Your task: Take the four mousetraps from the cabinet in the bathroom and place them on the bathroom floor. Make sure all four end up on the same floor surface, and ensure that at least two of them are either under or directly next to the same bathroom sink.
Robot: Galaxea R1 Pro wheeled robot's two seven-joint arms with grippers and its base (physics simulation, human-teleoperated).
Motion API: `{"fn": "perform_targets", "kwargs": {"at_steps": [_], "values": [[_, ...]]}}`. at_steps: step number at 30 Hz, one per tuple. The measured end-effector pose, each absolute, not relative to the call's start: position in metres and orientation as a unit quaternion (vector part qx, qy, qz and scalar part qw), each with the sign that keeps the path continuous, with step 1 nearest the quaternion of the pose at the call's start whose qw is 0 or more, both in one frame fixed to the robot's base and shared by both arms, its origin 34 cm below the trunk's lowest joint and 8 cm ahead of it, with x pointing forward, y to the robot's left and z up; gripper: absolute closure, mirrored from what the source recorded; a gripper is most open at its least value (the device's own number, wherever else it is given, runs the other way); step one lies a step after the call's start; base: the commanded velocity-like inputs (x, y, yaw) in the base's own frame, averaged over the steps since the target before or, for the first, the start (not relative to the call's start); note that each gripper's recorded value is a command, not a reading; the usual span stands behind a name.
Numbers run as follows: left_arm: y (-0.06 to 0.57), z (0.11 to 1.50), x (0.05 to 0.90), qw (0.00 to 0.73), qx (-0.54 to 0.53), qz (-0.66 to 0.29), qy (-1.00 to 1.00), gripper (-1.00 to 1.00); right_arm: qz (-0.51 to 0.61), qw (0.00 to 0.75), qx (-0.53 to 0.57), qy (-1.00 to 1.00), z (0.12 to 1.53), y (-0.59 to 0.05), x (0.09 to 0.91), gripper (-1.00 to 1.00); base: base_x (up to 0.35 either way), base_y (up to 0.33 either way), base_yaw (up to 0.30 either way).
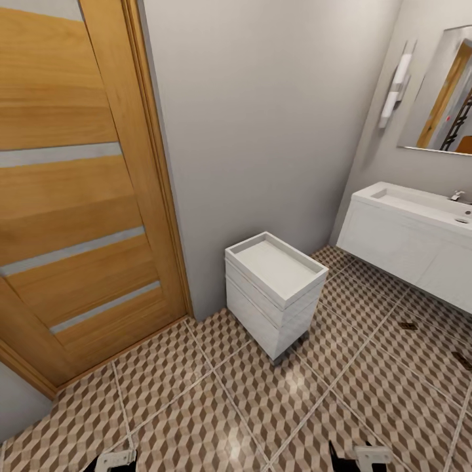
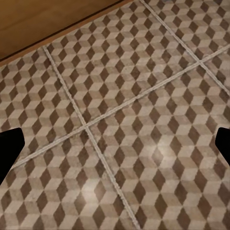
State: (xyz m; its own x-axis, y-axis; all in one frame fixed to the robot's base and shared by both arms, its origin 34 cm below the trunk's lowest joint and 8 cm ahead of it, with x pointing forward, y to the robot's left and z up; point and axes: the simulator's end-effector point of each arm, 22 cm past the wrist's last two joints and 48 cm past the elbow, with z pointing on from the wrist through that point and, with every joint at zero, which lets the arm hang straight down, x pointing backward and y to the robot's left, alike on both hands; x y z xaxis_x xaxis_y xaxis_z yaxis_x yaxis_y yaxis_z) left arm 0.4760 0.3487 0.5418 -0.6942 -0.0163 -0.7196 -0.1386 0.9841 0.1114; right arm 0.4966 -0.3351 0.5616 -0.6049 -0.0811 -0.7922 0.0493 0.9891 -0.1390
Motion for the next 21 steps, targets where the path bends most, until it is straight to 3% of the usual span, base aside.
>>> {"fn": "perform_targets", "kwargs": {"at_steps": [21], "values": [[0.3485, 0.5413, 0.4756, 0.387, -0.042, 0.079, 0.918, -1.0, -0.075, 0.446, 0.002, 0.892, 0.5623, -0.3358, 0.4975, -1.0, 0.0, 0.0, 0.009]]}}
